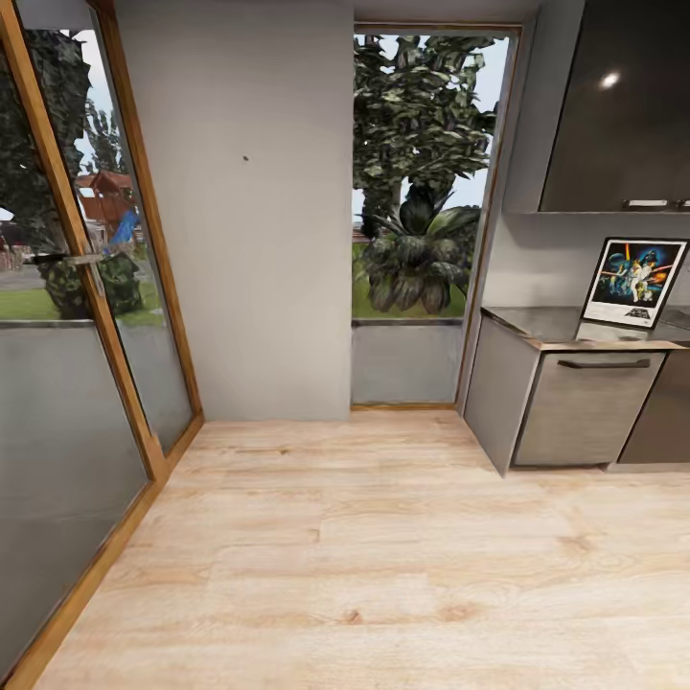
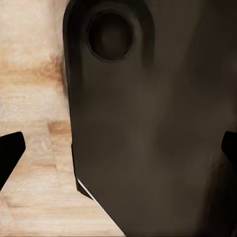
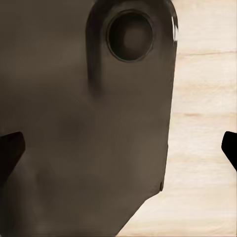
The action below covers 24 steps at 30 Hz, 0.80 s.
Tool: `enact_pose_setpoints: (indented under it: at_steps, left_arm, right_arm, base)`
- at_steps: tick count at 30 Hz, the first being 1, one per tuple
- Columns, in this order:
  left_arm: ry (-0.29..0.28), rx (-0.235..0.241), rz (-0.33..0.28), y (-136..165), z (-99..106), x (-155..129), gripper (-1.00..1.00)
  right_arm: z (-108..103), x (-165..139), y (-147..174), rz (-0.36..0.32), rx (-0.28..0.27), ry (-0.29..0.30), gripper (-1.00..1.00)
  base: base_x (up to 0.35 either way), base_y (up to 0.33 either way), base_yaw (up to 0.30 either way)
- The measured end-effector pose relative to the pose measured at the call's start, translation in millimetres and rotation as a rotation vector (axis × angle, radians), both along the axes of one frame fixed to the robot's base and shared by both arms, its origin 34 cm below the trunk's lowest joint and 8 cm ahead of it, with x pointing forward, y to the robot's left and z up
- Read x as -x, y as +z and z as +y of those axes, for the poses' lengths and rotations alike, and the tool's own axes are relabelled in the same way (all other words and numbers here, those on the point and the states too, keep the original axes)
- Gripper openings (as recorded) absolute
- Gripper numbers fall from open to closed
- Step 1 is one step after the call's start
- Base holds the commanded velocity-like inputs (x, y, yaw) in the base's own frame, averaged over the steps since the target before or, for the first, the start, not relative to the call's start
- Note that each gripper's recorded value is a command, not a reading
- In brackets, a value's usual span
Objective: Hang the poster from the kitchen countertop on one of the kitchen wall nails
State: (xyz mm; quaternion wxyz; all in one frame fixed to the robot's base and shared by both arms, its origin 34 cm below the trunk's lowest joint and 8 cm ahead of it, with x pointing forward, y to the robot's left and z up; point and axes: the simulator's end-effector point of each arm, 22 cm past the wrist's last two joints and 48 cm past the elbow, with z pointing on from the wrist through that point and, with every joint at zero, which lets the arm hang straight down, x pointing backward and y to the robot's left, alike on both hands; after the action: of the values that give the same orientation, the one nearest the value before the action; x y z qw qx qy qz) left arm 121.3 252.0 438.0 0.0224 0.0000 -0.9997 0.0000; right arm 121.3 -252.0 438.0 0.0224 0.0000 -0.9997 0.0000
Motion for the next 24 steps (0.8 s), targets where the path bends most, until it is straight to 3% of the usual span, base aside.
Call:
enact_pose_setpoints:
  at_steps: [6, 15, 22, 23, 24]
  left_arm:
    - [0.001, 0.032, 0.009, 1, -21, 12, 1.0]
    - [0.001, 0.032, 0.007, 1, -21, 10, 1.0]
    - [0.001, 0.016, -0.036, 0, -12, -11, 1.0]
    - [0.002, 0.015, -0.102, 1, -11, -43, 1.0]
    - [0.002, 0.012, -0.242, 9, -8, -109, 1.0]
  right_arm:
    - [5, -1, 0, 0.0, -0.006, -0.005, 1.0]
    - [5, -1, 0, -0.001, -0.006, -0.005, 1.0]
    - [-27, -60, 0, -0.118, 0.036, 0.003, 1.0]
    - [-70, -142, 15, -0.345, 0.092, 0.016, 1.0]
    - [-84, -288, 67, -0.64, 0.115, 0.027, 1.0]
  base:
    - [0.0, 0.0, 0.0]
    - [0.0, 0.0, 0.0]
    - [0.0, 0.0, 0.0]
    - [0.0, 0.0, 0.0]
    - [0.0, 0.0, 0.0]
